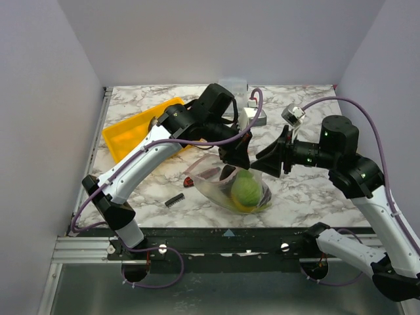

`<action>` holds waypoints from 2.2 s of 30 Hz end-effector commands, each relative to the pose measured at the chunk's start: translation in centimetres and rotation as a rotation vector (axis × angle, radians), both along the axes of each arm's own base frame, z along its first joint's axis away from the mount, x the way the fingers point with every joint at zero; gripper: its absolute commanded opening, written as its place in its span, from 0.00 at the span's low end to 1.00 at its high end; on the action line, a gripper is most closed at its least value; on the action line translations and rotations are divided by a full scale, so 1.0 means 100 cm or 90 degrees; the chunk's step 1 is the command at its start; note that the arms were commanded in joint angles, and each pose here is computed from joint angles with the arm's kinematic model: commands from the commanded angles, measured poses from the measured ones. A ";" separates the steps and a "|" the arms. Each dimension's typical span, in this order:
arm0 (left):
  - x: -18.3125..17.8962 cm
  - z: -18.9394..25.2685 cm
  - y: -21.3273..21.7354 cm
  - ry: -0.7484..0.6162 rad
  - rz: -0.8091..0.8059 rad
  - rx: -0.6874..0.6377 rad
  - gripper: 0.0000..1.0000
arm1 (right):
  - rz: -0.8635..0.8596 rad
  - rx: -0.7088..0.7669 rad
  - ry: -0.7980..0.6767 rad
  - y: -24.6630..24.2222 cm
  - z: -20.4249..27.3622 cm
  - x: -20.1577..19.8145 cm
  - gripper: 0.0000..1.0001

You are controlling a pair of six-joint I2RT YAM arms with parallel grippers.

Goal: Place the food in the zip-top bag and seal the zipper
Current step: Zip the zipper food storage bag at the center of the board.

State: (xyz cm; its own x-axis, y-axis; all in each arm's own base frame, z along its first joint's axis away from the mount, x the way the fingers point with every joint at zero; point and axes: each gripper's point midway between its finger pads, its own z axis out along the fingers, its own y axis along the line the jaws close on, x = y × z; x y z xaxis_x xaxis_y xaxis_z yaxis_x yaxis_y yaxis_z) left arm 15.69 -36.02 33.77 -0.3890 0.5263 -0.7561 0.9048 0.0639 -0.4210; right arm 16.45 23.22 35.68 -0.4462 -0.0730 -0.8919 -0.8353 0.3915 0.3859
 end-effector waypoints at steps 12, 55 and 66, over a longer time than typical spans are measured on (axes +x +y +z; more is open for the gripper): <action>-0.003 0.015 0.008 -0.047 -0.015 -0.029 0.00 | 0.062 -0.081 -0.022 -0.012 -0.018 -0.021 0.28; 0.000 0.031 -0.010 -0.058 -0.080 -0.097 0.47 | 0.064 -0.037 -0.033 0.001 -0.015 -0.009 0.00; -0.001 0.016 -0.010 -0.030 -0.082 -0.073 0.35 | 0.046 -0.035 -0.041 -0.001 -0.011 -0.006 0.00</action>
